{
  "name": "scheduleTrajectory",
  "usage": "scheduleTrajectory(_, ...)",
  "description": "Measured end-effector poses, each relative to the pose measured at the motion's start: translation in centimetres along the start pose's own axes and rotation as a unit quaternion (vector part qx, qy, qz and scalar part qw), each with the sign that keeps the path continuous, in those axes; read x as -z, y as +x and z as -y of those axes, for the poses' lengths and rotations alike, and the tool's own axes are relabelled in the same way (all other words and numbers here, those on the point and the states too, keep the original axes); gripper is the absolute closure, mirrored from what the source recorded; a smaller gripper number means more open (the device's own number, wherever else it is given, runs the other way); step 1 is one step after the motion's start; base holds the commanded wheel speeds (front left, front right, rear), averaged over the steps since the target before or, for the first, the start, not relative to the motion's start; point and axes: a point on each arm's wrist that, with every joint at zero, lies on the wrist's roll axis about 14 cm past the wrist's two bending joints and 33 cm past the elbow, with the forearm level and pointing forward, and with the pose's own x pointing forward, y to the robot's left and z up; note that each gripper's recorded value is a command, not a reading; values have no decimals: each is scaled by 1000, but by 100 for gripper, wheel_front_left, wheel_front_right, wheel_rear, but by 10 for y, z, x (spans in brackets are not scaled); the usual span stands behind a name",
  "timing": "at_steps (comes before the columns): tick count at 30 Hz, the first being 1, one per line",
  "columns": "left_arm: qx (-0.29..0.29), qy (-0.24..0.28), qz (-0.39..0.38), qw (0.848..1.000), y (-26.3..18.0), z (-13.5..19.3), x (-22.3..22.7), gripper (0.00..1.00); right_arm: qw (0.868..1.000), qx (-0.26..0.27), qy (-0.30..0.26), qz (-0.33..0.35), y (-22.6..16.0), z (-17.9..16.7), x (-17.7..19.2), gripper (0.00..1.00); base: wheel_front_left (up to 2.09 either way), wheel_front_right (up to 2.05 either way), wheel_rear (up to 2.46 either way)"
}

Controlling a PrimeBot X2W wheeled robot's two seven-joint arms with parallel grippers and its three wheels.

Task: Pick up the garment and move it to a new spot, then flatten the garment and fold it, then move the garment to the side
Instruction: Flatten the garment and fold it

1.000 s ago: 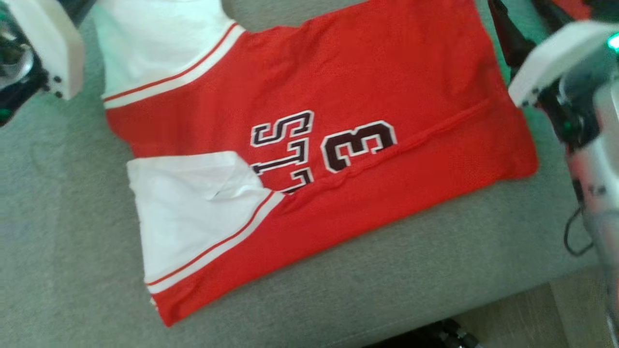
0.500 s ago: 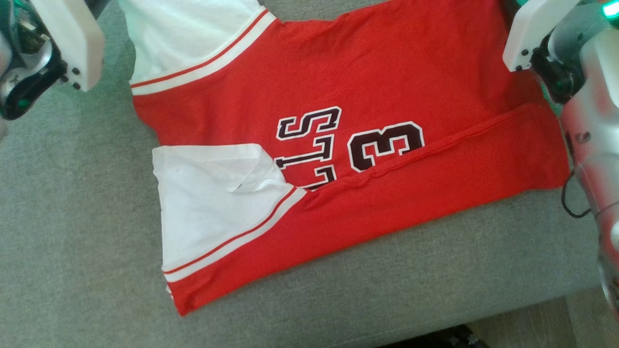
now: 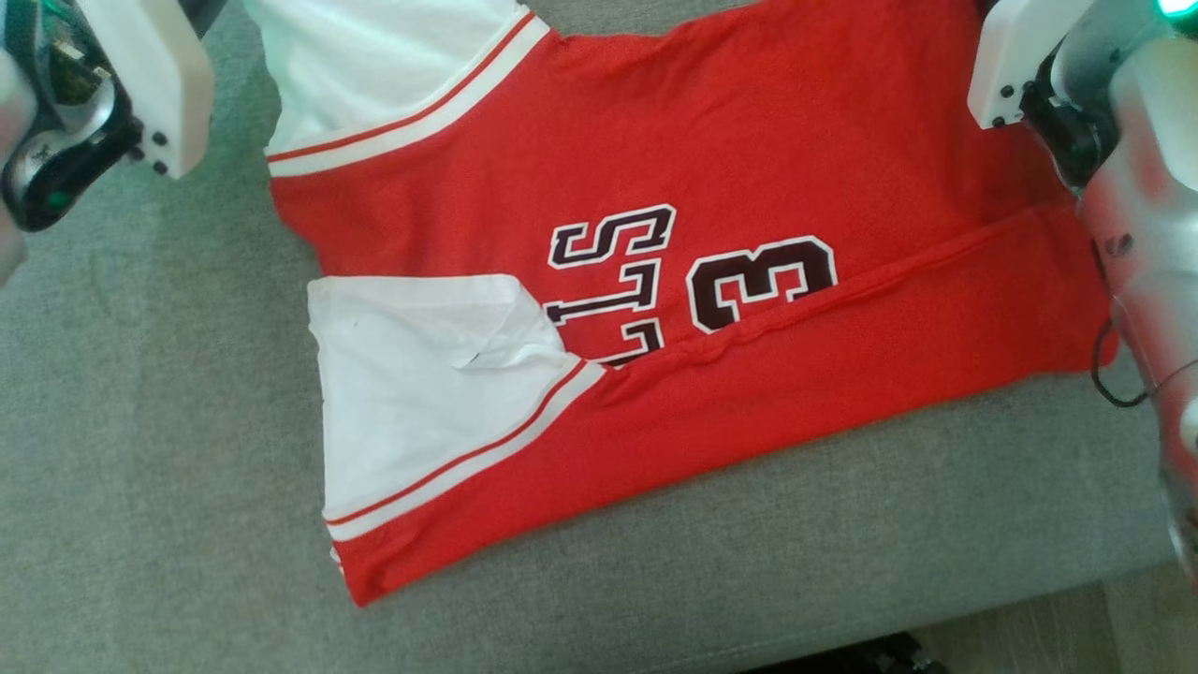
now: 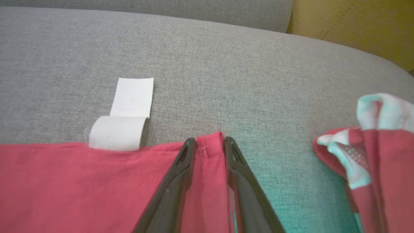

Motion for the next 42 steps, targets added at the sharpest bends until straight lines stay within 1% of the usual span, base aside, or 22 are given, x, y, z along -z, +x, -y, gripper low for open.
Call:
scheduleTrajectory(2, 0, -1, -1, 1000, 0, 0, 2, 100, 1000, 1, -2, -1, 2, 0, -1, 61, 0, 0, 0)
scheduleTrajectory(3, 0, -1, -2, 1000, 0, 0, 2, 100, 1000, 0, -3, 1, 2, 0, -3, 70, 0, 0, 0)
scheduleTrajectory(5, 0, -2, -2, 1000, 0, 0, 3, 100, 1000, 0, -6, -1, 3, -1, -2, 92, 0, 0, 0)
scheduleTrajectory(6, 0, -2, -2, 1000, 0, 0, 3, 100, 1000, 0, -9, -1, 4, -1, -2, 100, 0, 0, 0)
scheduleTrajectory(11, -2, 1, 1, 1000, -2, -1, 2, 100, 1000, 0, -20, 5, 4, -2, -5, 100, 0, 0, 0)
scheduleTrajectory(16, -7, 16, 31, 999, -4, -2, -8, 100, 999, 0, -12, 30, 3, -1, -13, 100, 0, 0, 0)
scheduleTrajectory(20, -13, 22, 90, 996, -14, -2, -30, 100, 996, 0, 50, 76, -2, 2, -31, 100, 0, 0, 0)
scheduleTrajectory(25, -31, 37, 171, 984, -39, -10, -69, 100, 982, -6, 121, 145, -15, 9, -64, 100, 0, 0, 0)
scheduleTrajectory(27, -34, 42, 189, 981, -49, -10, -77, 100, 979, 0, 133, 152, -22, 18, -64, 100, 0, 0, 0)
scheduleTrajectory(30, -26, 48, 212, 976, -64, 0, -88, 100, 979, 8, 144, 143, -30, 29, -47, 100, 0, 0, 0)
scheduleTrajectory(33, -11, 44, 216, 975, -77, 15, -81, 100, 978, 9, 156, 138, -39, 31, -31, 100, 0, 0, 0)
scheduleTrajectory(35, -6, 57, 204, 977, -85, 24, -67, 100, 977, 8, 163, 140, -44, 33, -26, 100, 0, 0, 0)
scheduleTrajectory(38, 1, 48, 194, 980, -99, 36, -44, 100, 975, 0, 169, 146, -52, 30, -22, 100, 0, 0, 0)
scheduleTrajectory(42, 6, 38, 185, 982, -116, 49, -25, 100, 975, -9, 162, 149, -62, 25, -14, 100, 0, 0, 0)
